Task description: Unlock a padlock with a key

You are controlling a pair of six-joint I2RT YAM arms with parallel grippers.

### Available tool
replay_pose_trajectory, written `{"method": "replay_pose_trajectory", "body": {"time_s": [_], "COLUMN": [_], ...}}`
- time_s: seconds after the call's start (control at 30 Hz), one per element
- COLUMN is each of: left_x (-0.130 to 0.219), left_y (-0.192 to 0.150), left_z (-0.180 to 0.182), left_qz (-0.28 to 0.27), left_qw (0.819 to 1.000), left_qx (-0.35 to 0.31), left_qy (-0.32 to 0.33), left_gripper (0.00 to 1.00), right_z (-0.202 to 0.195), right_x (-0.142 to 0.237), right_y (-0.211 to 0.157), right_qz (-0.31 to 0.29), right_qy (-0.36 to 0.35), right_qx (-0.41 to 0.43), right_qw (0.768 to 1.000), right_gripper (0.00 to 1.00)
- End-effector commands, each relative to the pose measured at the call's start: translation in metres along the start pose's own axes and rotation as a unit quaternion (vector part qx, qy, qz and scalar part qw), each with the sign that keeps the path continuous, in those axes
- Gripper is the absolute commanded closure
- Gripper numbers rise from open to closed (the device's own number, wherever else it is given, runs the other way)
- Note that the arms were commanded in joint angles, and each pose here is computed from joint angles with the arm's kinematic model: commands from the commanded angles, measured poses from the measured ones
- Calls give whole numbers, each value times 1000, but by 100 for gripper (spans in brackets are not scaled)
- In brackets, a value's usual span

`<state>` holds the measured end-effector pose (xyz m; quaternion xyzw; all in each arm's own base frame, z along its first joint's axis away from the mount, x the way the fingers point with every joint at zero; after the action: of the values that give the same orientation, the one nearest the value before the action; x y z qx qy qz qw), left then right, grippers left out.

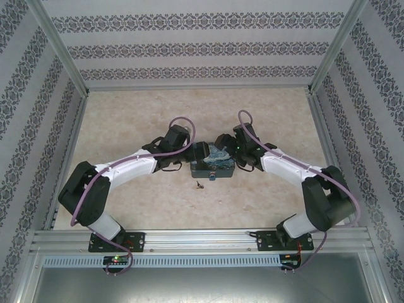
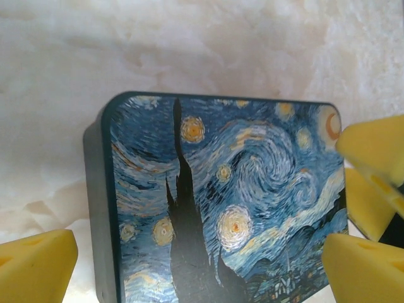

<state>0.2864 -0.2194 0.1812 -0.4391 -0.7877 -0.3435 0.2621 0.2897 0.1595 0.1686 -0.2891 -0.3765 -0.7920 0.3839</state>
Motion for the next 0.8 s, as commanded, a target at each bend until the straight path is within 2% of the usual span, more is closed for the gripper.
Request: {"method": "replay_pose_trajectory", "body": {"time_s": [0.0, 0.37, 0.77], "left_x": [0, -12, -21], "left_y": [1, 19, 38], "left_z": [-4, -20, -14], "left_qz": [-19, -31, -36], "left_qw": [1000, 998, 998], "left_qx": [4, 1, 5], "left_qy": [-16, -47, -49], "left_gripper": [1, 1, 1], "right_z": [15, 33, 31], "right_x": [-5, -17, -34], "right_y": [4, 17, 21], "right_qz": [-1, -2, 4], "right_qy": [30, 50, 44], "right_qx": [-17, -41, -64], "right_qw": [999, 998, 997], "right_gripper": [7, 6, 6]}}
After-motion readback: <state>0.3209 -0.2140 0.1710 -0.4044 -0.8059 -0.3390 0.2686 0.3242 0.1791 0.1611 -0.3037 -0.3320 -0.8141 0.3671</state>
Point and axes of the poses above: each hand's point on the last joint's axis, 136 mm out from that joint toward the fingers, its own x axis back along the fingers, its own z axis along the line the jaws close on, y = z × x, the point moved 10 cm from there along x, back along the fingers, and after that the axes turned 10 degrees about x, right-handed, at the moved point
